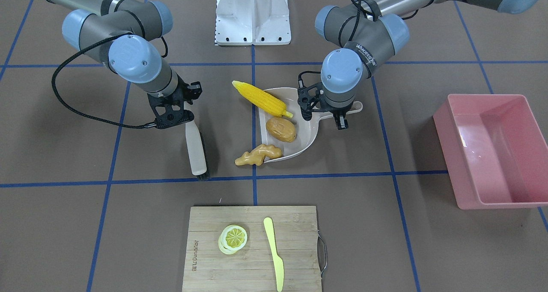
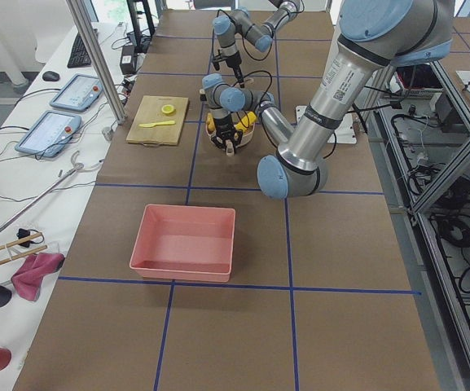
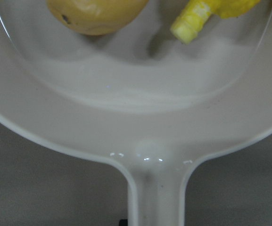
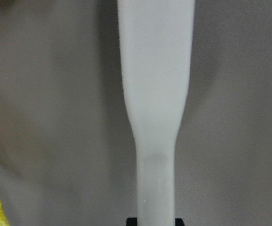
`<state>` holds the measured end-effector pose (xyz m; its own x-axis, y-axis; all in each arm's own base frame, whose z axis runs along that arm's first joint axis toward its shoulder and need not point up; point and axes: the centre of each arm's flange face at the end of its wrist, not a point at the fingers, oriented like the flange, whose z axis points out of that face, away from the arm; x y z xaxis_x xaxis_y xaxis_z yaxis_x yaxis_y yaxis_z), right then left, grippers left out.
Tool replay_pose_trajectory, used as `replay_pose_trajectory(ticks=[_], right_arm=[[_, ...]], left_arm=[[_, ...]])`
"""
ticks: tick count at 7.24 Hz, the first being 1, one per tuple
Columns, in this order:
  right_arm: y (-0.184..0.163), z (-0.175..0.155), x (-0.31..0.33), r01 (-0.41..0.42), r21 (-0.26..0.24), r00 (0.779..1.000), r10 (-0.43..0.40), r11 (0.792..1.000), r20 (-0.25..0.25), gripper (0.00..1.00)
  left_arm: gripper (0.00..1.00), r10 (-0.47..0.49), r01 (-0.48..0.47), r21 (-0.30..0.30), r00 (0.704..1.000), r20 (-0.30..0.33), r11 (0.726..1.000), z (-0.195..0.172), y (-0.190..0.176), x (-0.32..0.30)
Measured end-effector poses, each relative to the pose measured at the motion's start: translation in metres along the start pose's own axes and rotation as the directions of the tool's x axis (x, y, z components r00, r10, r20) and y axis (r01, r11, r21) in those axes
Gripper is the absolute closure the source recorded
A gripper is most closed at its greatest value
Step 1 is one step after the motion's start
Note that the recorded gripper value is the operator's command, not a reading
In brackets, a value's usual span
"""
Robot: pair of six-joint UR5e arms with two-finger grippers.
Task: Sweep and dump trash into bin
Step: 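Lift the brush back and sweep the corn further into the dustpan, then push the food deeper into the dustpan with the right-held brush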
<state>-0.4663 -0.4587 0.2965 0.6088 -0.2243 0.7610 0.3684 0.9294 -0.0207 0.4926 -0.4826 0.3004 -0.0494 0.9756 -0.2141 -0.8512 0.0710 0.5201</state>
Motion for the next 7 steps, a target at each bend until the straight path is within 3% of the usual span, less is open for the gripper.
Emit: replay_pose_trajectory(ticks=[3, 7], right_arm=[[-0.008, -0.004, -0.031, 0.011, -0.008, 1.000, -0.011, 1.000, -0.003, 1.00], [0.002, 0.014, -0.084, -0.014, -0.025, 1.000, 0.014, 1.000, -0.008, 1.00]], left_arm=[[1.00, -0.018, 0.018, -0.023, 1.000, -0.010, 1.000, -0.004, 0.000, -0.001], [1.00, -0.023, 0.023, -0.030, 1.000, -0.013, 0.999, -0.003, 0.001, -0.002]])
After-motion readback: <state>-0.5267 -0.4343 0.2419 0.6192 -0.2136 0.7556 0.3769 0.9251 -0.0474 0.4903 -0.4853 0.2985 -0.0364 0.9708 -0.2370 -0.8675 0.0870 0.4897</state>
